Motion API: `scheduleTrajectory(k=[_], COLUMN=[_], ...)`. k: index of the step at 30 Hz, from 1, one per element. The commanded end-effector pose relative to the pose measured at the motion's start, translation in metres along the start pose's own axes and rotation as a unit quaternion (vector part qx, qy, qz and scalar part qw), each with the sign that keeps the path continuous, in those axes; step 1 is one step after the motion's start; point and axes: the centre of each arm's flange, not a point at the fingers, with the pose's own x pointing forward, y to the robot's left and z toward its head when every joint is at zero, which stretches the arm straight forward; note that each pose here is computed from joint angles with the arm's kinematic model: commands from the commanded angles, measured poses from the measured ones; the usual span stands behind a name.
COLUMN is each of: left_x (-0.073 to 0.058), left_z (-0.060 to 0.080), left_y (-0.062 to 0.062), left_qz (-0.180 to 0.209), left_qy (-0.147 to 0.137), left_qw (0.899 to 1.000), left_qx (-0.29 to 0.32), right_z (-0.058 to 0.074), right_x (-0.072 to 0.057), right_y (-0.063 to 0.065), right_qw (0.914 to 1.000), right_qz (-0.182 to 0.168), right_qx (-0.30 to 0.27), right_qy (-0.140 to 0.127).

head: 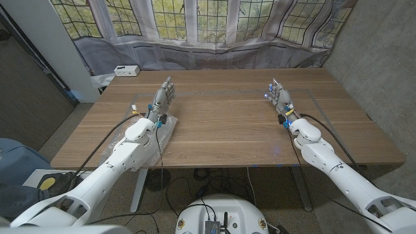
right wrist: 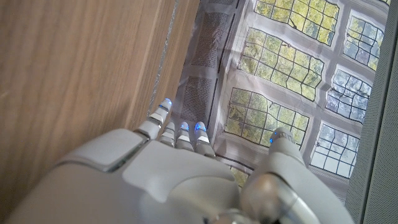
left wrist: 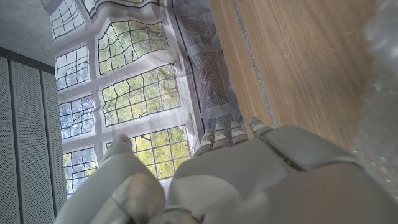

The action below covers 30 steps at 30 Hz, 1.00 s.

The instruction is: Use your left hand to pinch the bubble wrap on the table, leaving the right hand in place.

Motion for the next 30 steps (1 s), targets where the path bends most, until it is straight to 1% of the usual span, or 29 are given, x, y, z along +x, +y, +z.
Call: scheduleTrajectory(k=[1, 6, 8, 12, 16, 20, 22, 24, 26, 30], left_x=[-0.013, -0.019, -0.020, -0.021, -0.020, -0.022, -0.024, -0.027, -0.030, -0.038], left_z=[0.013, 0.022, 0.024, 0.029, 0.036, 0.044, 0.048, 0.052, 0.055, 0.059], left_y=[0.001, 0.003, 0.004, 0.005, 0.007, 0.006, 0.005, 0.004, 0.002, 0.000], left_qz=[0.000, -0.003, -0.006, -0.012, -0.025, -0.031, -0.029, -0.031, -0.031, -0.033], left_qy=[-0.020, -0.028, -0.028, -0.028, -0.033, -0.042, -0.046, -0.049, -0.053, -0.061], left_qw=[1.000, 1.000, 0.999, 0.999, 0.998, 0.996, 0.996, 0.995, 0.994, 0.993], left_qx=[0.001, 0.012, 0.016, 0.026, 0.047, 0.066, 0.076, 0.083, 0.088, 0.091], right_z=[-0.005, -0.003, 0.000, 0.004, 0.008, 0.009, 0.010, 0.011, 0.012, 0.012], right_x=[-0.016, -0.020, -0.021, -0.020, -0.020, -0.021, -0.021, -0.021, -0.021, -0.020], right_y=[0.008, 0.009, 0.010, 0.010, 0.007, 0.002, -0.001, -0.002, -0.003, -0.003], right_qw=[0.9998, 0.9997, 0.9996, 0.9997, 0.9997, 0.9996, 0.9997, 0.9997, 0.9997, 0.9997], right_qz=[-0.011, -0.011, -0.013, -0.007, -0.005, -0.008, -0.001, -0.002, 0.004, 0.007], right_qx=[0.006, 0.008, 0.007, 0.003, -0.001, -0.002, -0.001, 0.000, -0.004, -0.001], right_qy=[-0.015, -0.021, -0.023, -0.023, -0.025, -0.025, -0.023, -0.023, -0.022, -0.023])
